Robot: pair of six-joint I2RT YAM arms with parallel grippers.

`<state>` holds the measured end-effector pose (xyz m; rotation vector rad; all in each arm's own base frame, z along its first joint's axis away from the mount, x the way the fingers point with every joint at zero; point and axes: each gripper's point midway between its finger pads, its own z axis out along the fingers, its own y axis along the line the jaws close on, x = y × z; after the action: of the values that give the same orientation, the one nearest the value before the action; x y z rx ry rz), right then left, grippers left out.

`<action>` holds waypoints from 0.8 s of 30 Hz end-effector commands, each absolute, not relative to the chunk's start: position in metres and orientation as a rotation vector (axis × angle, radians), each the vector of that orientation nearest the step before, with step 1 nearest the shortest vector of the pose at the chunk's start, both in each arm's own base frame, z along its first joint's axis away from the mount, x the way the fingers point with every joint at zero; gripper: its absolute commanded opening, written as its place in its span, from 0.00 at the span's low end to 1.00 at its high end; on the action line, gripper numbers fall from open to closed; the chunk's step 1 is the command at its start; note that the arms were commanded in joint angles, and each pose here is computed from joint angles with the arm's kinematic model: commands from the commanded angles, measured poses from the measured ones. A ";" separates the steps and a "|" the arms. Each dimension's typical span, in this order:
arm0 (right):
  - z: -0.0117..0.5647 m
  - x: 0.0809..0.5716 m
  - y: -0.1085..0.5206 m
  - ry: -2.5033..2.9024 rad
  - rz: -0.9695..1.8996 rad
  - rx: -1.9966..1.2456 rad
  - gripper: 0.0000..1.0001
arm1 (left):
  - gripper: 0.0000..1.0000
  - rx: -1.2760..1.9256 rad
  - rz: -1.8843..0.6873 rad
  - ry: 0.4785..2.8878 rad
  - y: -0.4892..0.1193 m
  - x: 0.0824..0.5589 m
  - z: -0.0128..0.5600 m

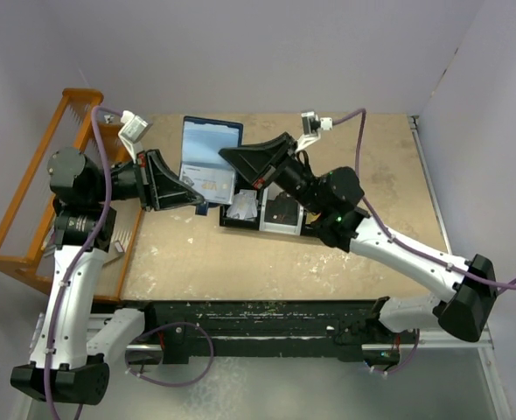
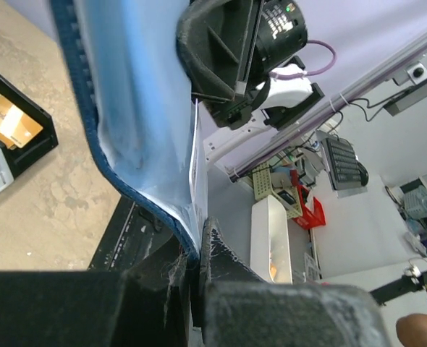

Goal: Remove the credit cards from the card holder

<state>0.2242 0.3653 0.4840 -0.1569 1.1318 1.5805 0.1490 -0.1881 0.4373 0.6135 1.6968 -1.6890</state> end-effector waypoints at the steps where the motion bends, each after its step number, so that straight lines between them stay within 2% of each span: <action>1: 0.465 0.256 0.358 1.400 1.550 -0.049 0.20 | 0.00 0.739 -1.641 1.690 -0.186 0.135 0.422; 4: 0.436 0.270 0.355 1.604 1.515 -0.048 0.31 | 0.00 0.743 -1.567 1.714 -0.185 0.142 0.409; 7: 0.416 0.276 0.347 1.717 1.468 -0.092 0.46 | 0.00 0.710 -1.497 1.785 -0.182 0.152 0.394; 11: 0.411 0.286 0.321 1.788 1.335 -0.122 0.58 | 0.00 0.658 -1.478 1.884 -0.180 0.163 0.372; 15: 0.430 0.284 0.290 1.750 1.176 -0.203 0.60 | 0.00 0.647 -1.460 1.910 -0.179 0.163 0.364; 19: 0.451 0.272 0.297 1.757 1.130 -0.450 0.52 | 0.01 0.607 -1.471 1.964 -0.178 0.165 0.354; 24: 0.450 0.227 0.330 1.648 1.322 -0.729 0.54 | 0.01 0.575 -1.512 1.995 -0.179 0.166 0.346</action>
<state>0.2710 0.3075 0.4643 -0.4247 1.6971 1.2059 0.1678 -0.1775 0.3490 0.5395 2.0130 -1.4995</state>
